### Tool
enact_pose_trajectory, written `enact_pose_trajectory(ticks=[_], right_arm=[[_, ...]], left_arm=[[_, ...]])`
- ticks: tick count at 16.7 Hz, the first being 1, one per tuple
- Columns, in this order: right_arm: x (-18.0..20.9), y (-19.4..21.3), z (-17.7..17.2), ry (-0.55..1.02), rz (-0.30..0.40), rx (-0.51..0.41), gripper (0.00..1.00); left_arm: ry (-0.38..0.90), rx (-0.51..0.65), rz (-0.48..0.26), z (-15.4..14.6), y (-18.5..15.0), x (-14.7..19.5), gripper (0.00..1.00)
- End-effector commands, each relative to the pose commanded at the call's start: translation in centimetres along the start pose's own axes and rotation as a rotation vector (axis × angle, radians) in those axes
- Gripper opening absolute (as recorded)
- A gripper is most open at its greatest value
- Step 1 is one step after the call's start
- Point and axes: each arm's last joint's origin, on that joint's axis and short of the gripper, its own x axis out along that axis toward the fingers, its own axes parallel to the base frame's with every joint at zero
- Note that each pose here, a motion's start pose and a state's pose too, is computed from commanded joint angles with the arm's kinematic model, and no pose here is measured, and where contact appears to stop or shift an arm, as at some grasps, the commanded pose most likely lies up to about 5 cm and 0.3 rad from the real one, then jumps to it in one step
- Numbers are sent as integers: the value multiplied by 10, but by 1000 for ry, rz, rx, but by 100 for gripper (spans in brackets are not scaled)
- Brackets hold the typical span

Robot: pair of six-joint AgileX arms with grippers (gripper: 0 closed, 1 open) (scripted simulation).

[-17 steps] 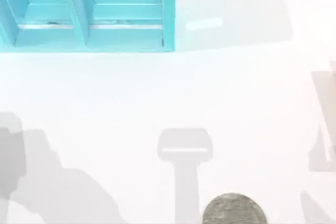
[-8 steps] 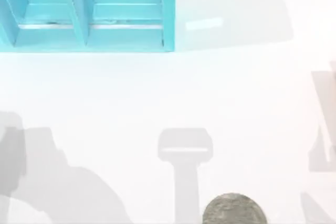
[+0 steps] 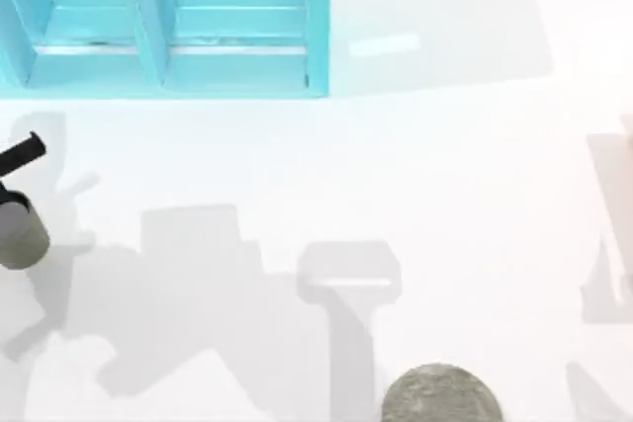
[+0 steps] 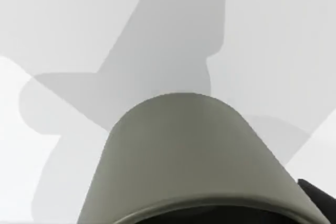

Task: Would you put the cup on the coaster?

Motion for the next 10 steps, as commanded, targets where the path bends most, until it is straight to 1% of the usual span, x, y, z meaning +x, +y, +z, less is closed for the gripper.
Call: enact_pose_trajectory(ticks=[2, 5, 7, 10], right_arm=[[0, 0, 0, 0, 0, 0, 100], [0, 0, 0, 0, 0, 0, 100], [0, 0, 0, 0, 0, 0, 100], [0, 0, 0, 0, 0, 0, 100]], left_arm=[[-17, 308, 0, 11, 29, -7, 0], [-44, 805, 2, 37, 75, -16, 0], [-63, 1148, 4, 59, 105, -21, 0], [-88, 1658, 12, 100, 148, -27, 0]])
